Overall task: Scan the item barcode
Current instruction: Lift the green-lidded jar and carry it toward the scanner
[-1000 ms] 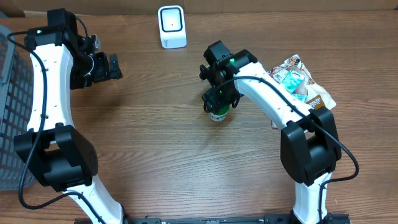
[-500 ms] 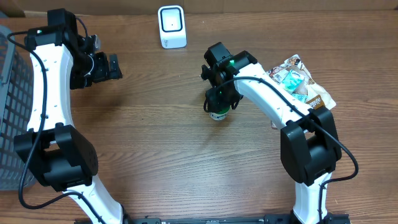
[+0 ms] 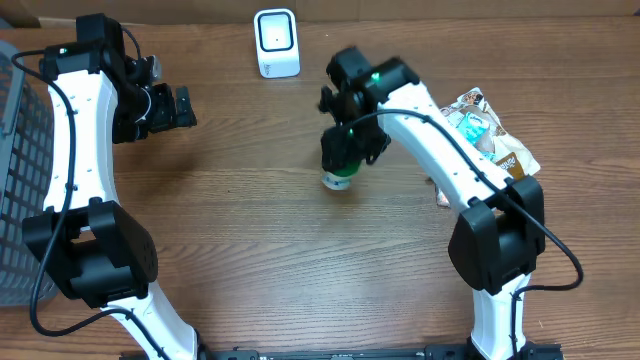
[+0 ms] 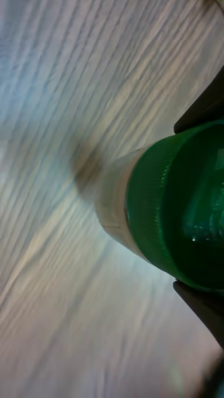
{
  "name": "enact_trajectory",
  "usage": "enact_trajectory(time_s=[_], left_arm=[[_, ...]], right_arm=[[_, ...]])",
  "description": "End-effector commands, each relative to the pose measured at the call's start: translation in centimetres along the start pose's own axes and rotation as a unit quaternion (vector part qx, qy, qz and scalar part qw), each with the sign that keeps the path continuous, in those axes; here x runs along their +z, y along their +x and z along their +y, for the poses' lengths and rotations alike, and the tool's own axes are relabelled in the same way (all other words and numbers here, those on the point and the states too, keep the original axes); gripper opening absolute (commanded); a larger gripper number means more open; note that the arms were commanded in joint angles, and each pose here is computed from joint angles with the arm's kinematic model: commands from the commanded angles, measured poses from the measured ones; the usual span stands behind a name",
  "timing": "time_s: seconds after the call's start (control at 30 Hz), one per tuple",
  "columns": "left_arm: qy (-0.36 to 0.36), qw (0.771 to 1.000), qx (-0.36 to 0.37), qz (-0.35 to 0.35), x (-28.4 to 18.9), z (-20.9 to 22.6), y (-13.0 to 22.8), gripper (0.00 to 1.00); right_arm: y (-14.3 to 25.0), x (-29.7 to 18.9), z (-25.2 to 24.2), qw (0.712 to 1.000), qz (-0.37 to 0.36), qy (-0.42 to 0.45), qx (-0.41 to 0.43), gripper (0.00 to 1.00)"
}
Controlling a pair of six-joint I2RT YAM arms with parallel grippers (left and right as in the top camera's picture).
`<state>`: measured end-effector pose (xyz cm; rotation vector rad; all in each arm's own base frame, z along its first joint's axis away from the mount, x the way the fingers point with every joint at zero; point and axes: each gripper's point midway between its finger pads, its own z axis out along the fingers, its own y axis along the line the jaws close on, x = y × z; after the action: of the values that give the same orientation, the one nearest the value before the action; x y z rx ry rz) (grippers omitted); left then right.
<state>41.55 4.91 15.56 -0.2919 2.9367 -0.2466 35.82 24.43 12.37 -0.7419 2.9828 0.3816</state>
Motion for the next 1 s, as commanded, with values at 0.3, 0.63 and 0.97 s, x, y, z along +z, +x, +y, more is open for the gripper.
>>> enact_trajectory(time_s=[0.3, 0.63, 0.97], left_arm=[[-0.004, 1.0, 0.016, -0.022, -1.4, -0.3, -0.5, 0.99], [-0.004, 1.0, 0.016, -0.022, -1.4, -0.3, -0.5, 0.99], [-0.004, 1.0, 0.016, -0.022, -1.4, -0.3, -0.5, 0.99]], right_arm=[[-2.7, -14.1, 7.5, 0.935, -0.1, -0.34, 0.007, 0.24], [-3.1, -21.5, 6.0, 0.848, -0.15, -0.508, 0.026, 0.27], [-3.4, -20.0, 4.0, 0.875, -0.156, -0.455, 0.043, 0.26]])
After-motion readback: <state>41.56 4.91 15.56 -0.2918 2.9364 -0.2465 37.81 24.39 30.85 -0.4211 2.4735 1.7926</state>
